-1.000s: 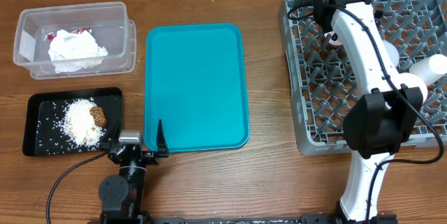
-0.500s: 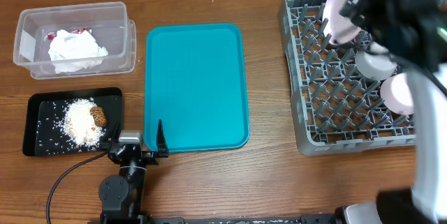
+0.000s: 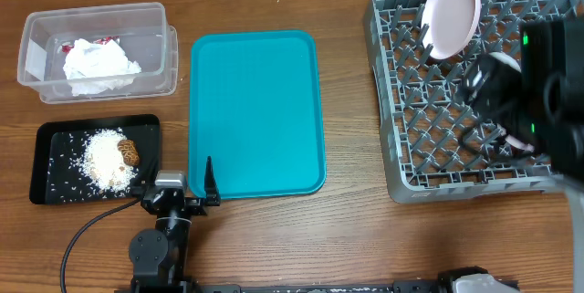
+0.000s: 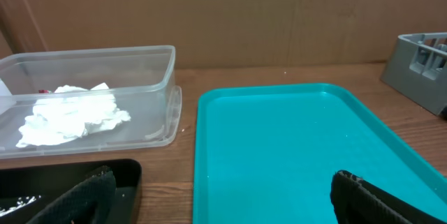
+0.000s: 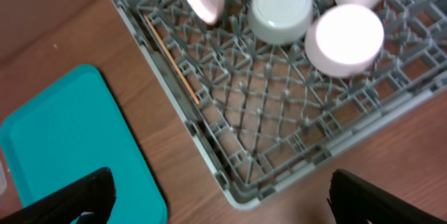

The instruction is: Sort waste into correct bins and load items into the dishwasher

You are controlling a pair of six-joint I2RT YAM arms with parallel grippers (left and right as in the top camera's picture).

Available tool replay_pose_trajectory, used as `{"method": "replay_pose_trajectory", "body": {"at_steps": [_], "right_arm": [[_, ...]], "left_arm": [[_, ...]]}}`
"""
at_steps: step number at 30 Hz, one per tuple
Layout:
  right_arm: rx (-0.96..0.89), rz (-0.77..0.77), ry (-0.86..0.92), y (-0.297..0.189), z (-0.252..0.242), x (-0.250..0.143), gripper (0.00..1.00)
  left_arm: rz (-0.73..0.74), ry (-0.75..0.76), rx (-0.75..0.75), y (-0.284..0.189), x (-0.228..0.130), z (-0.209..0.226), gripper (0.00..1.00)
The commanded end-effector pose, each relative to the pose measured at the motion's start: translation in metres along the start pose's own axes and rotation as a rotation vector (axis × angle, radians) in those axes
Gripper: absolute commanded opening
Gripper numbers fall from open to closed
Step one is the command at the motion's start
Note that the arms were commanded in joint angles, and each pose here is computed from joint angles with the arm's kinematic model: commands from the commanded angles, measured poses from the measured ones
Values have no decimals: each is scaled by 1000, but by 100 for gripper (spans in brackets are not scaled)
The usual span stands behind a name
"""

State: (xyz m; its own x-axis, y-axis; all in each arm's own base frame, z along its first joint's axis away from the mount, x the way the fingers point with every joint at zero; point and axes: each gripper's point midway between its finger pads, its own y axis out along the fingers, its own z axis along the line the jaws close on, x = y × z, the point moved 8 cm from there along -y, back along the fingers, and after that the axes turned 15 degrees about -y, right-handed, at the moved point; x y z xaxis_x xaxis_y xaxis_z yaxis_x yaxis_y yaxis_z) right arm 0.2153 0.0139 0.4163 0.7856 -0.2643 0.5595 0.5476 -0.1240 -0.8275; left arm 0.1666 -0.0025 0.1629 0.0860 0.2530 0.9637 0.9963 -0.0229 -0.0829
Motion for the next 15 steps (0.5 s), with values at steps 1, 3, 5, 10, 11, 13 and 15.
{"method": "replay_pose_trajectory", "body": {"at_steps": [1, 3, 5, 10, 11, 13, 15], "right_arm": [[74, -36, 18, -12, -9, -28, 100], [153, -43, 22, -11, -9, -47, 100], [222, -23, 37, -9, -10, -67, 100], [245, 49, 147, -2, -18, -100, 100], [236, 66, 145, -1, -19, -104, 100], [218, 101, 141, -1, -22, -110, 100], [211, 113, 137, -1, -23, -112, 100]], "left_arm": [[-11, -6, 14, 0, 0, 2, 100], [-11, -6, 14, 0, 0, 2, 100], [-11, -6, 14, 0, 0, 2, 100], [-11, -6, 14, 0, 0, 2, 100], [-11, -6, 14, 0, 0, 2, 100], [-11, -6, 14, 0, 0, 2, 100], [-11, -6, 14, 0, 0, 2, 100]]}}
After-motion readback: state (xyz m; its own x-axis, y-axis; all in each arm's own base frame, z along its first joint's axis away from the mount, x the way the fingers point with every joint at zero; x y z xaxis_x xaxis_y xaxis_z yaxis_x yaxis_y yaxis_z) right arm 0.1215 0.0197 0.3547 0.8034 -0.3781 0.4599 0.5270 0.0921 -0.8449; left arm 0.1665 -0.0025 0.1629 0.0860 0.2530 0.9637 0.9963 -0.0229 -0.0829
